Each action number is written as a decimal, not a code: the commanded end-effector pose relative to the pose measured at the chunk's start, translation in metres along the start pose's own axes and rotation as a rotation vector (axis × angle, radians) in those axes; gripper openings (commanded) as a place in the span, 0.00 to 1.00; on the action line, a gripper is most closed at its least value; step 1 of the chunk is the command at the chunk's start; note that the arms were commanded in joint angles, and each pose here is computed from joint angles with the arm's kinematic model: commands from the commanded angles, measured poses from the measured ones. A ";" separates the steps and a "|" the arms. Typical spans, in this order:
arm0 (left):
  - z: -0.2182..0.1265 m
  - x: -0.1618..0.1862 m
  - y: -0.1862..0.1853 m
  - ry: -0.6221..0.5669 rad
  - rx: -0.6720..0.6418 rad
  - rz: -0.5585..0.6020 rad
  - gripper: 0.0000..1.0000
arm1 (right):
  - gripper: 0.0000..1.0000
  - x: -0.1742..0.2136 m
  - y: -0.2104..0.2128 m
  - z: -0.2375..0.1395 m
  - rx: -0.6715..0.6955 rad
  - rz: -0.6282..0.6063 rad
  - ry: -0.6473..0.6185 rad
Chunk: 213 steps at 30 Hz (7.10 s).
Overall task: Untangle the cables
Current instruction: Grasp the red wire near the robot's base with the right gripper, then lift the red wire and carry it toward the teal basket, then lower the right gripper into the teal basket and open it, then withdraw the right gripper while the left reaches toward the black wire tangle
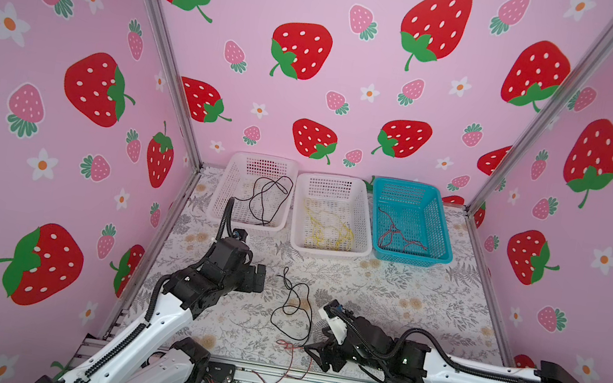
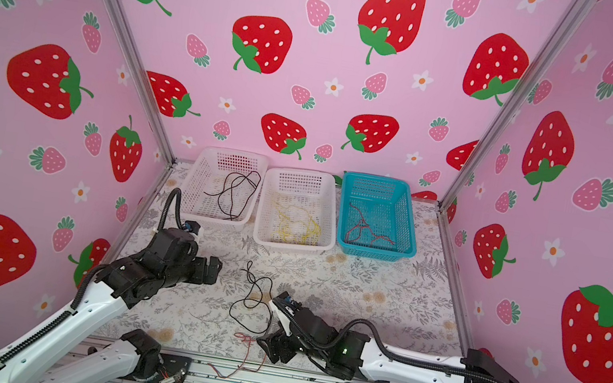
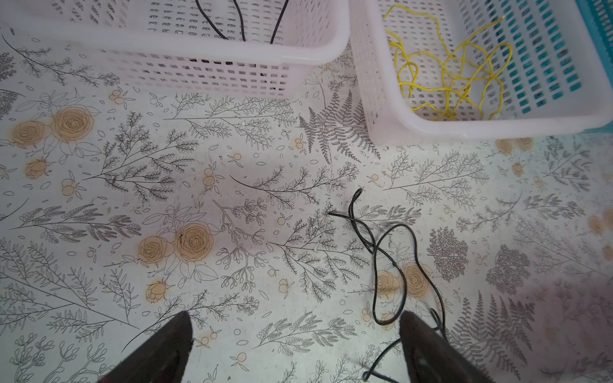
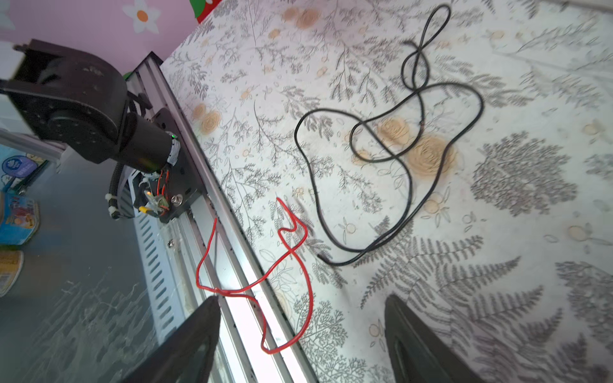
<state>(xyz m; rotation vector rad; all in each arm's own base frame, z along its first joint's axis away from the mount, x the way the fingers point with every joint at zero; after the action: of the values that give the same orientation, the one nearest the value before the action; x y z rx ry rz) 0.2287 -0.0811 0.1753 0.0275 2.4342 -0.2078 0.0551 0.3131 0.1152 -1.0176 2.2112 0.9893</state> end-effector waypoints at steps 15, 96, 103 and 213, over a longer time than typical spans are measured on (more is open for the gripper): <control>-0.007 -0.010 -0.004 -0.009 0.017 0.004 0.99 | 0.47 0.051 0.002 0.035 -0.002 0.053 0.152; -0.001 -0.027 -0.011 0.066 -0.018 0.017 0.99 | 0.00 -0.205 -0.252 -0.268 0.853 0.486 -0.740; -0.001 -0.022 -0.013 0.080 0.002 0.032 0.99 | 0.00 -0.212 -0.266 -0.288 0.932 0.564 -0.862; 0.034 0.049 -0.068 0.230 0.239 -0.172 0.96 | 0.99 -0.133 -0.252 -0.204 0.688 0.434 -0.617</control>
<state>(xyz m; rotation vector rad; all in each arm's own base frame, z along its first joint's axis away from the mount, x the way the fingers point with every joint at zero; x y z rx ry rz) 0.2011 -0.1438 0.1259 -0.0377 2.6739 -0.5641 0.3262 0.0914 0.2374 0.1669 1.9763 0.5273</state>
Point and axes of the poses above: each gripper's point midway between its finger pads, its own z axis out along the fingers, its own y axis along the line the jaws close on, x = y × z, the point moved 2 cm from there along -z, back along the fingers, and after that the axes turned 2 degrees about z, right-handed, at the moved point
